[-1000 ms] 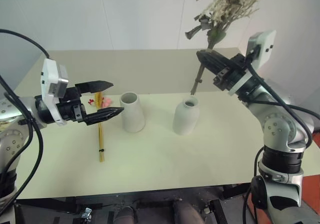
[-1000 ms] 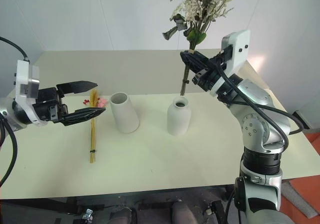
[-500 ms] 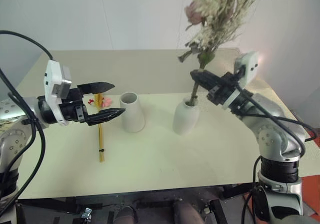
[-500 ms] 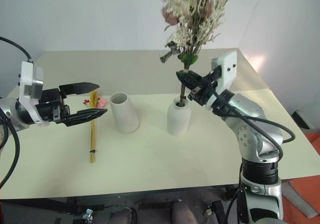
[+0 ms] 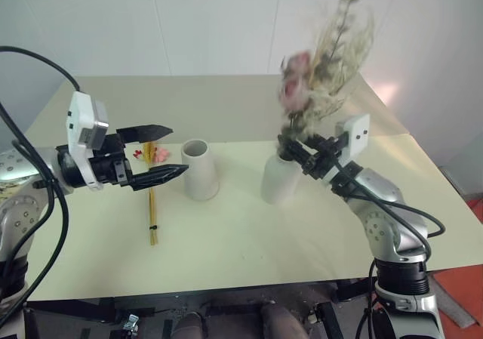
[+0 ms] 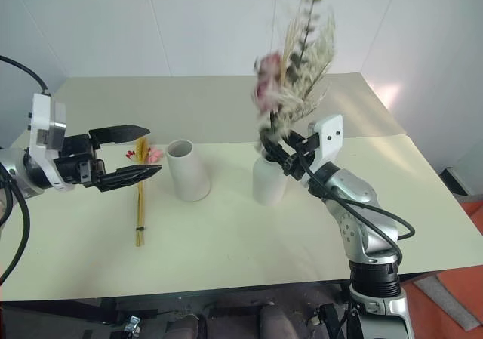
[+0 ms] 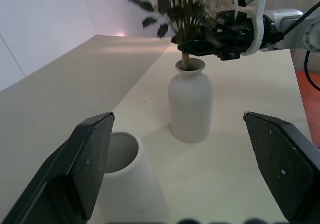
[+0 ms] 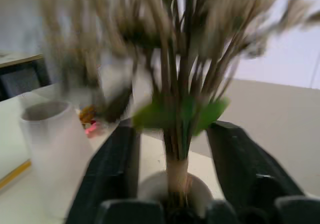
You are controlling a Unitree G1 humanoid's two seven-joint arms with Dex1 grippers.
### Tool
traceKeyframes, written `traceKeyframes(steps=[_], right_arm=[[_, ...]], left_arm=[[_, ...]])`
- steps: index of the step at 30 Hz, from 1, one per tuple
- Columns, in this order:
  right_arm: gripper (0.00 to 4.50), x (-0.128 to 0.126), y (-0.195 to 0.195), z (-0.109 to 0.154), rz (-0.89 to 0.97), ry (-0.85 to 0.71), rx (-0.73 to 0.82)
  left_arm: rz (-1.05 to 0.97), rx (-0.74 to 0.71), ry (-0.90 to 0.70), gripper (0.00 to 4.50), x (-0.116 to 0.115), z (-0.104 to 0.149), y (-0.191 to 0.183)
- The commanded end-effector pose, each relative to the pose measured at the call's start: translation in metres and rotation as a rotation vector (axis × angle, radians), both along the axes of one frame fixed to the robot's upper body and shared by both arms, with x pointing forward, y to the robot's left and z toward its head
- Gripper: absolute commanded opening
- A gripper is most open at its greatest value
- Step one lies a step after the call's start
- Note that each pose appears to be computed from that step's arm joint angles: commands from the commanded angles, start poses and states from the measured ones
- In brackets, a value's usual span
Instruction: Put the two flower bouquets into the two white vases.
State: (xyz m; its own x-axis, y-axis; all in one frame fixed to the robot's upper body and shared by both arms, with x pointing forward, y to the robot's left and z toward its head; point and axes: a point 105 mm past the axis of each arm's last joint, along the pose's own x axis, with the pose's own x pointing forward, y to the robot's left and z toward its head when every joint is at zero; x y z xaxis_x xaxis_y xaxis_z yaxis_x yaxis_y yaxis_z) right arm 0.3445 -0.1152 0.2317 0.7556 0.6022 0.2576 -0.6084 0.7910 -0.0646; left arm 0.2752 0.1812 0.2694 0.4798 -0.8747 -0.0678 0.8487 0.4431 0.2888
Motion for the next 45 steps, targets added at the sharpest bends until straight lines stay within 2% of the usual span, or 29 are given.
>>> traceKeyframes(steps=[1, 2, 3, 7, 10, 15, 21, 24, 30, 37, 38, 40, 45], right_arm=[[3.97, -0.012, -0.004, 0.009, -0.003, -0.084, -0.015], [4.34, -0.015, -0.004, 0.006, 0.005, -0.083, -0.028], [4.47, -0.020, -0.005, 0.003, 0.019, -0.077, -0.042], [4.47, -0.035, -0.010, -0.006, 0.063, -0.052, -0.100], [4.47, -0.048, -0.020, -0.008, 0.102, -0.031, -0.176], [4.47, -0.054, -0.039, 0.001, 0.119, -0.023, -0.285], [4.47, -0.066, -0.055, 0.010, 0.233, 0.031, -0.393], [4.47, -0.072, -0.058, 0.014, 0.294, 0.045, -0.438], [4.47, -0.094, -0.060, 0.021, 0.464, 0.074, -0.523], [4.47, -0.108, -0.064, 0.039, 0.544, 0.070, -0.547], [4.50, -0.109, -0.066, 0.041, 0.555, 0.075, -0.545], [4.50, -0.112, -0.067, 0.042, 0.573, 0.088, -0.542], [4.50, -0.114, -0.072, 0.038, 0.564, 0.099, -0.567]], left_arm=[[-0.010, 0.006, -0.046, 4.50, -0.002, 0.010, -0.001], [-0.009, 0.007, -0.045, 4.50, -0.001, 0.010, 0.000], [-0.004, 0.009, -0.042, 4.50, -0.002, 0.010, 0.001], [0.032, 0.008, -0.029, 4.50, -0.003, 0.008, 0.007], [0.136, 0.004, -0.018, 4.50, -0.002, 0.006, 0.021], [0.356, 0.072, 0.063, 4.50, 0.004, -0.004, 0.044], [0.594, 0.210, 0.258, 4.50, 0.007, -0.032, 0.066], [0.687, 0.275, 0.362, 4.50, 0.013, -0.054, 0.073], [0.811, 0.295, 0.493, 4.50, 0.039, -0.088, 0.073], [0.909, 0.345, 0.563, 4.50, 0.069, -0.119, 0.075], [0.916, 0.351, 0.567, 4.11, 0.074, -0.124, 0.074], [0.924, 0.352, 0.569, 3.61, 0.083, -0.128, 0.073], [0.929, 0.339, 0.553, 2.00, 0.094, -0.126, 0.071]])
